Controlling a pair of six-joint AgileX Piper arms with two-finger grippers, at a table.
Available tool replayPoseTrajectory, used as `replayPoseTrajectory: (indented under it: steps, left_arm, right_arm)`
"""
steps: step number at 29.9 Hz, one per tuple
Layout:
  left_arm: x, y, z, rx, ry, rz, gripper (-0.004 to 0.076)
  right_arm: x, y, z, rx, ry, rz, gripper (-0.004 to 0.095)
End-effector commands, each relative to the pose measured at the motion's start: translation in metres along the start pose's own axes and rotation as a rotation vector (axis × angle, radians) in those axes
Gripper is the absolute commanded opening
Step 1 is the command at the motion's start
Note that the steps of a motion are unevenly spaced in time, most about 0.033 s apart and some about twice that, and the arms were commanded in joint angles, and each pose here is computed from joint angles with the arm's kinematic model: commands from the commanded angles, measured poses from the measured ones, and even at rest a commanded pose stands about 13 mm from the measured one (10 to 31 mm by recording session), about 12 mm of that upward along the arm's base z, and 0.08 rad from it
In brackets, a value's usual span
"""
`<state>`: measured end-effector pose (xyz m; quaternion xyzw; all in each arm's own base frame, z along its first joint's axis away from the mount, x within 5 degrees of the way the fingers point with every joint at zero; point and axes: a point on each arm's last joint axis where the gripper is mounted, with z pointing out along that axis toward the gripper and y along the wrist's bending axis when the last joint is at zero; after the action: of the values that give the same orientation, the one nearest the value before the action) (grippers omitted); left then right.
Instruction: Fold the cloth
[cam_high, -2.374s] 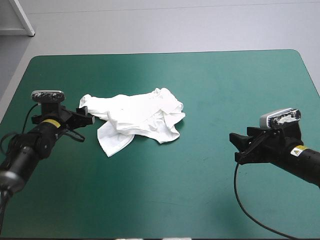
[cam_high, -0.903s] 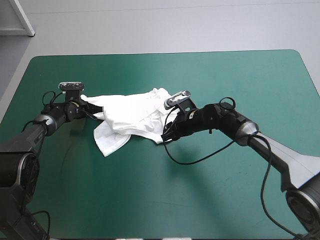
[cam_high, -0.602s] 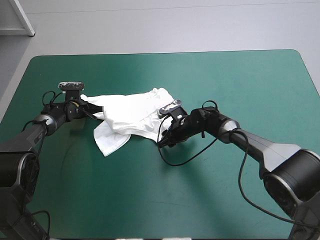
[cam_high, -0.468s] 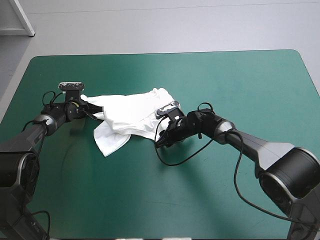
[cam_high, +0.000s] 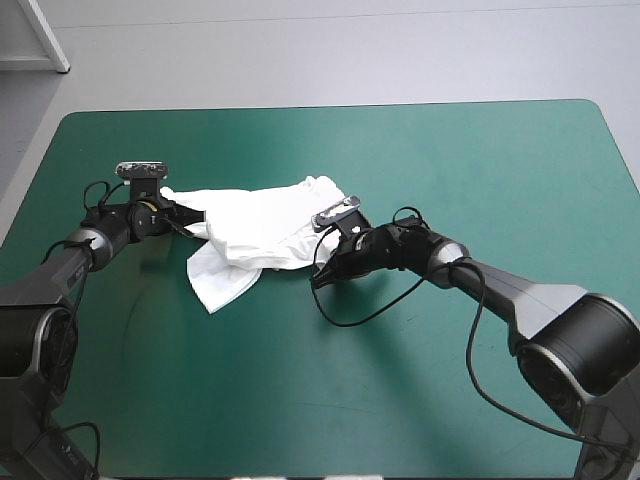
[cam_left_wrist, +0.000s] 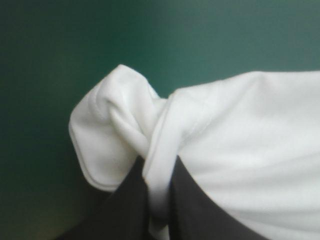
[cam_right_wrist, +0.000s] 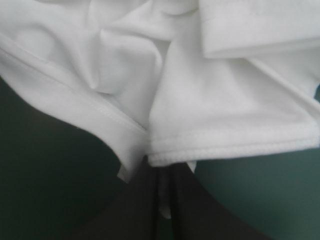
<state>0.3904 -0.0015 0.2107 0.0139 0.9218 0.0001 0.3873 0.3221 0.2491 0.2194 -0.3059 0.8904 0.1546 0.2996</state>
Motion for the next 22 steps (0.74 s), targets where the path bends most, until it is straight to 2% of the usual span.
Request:
replayPoseTrajectory:
  steps: [1, 7, 12, 17, 22]
  left_arm:
    - [-0.051, 0.003, -0.053, -0.014, -0.254, -0.001, 0.0022]
    - [-0.097, 0.003, -0.138, -0.015, -0.444, 0.002, 0.0021]
    - [-0.129, 0.002, -0.226, -0.035, -0.591, 0.081, 0.0021]
    - [-0.149, 0.001, -0.321, -0.058, -0.768, 0.12, 0.0021]
    - [-0.152, 0.0, -0.406, -0.1, -0.927, 0.186, 0.0021]
  right_arm:
    - [-0.041, 0.004, -0.061, 0.028, -0.229, -0.039, -0.0017]
    - [-0.082, 0.007, -0.15, 0.132, -0.472, -0.12, -0.0017]
    - [-0.105, 0.004, -0.231, 0.299, -0.629, -0.188, -0.0017]
    - [-0.113, 0.003, -0.311, 0.448, -0.73, -0.222, -0.0017]
    - [-0.105, 0.004, -0.394, 0.563, -0.858, -0.212, -0.0017]
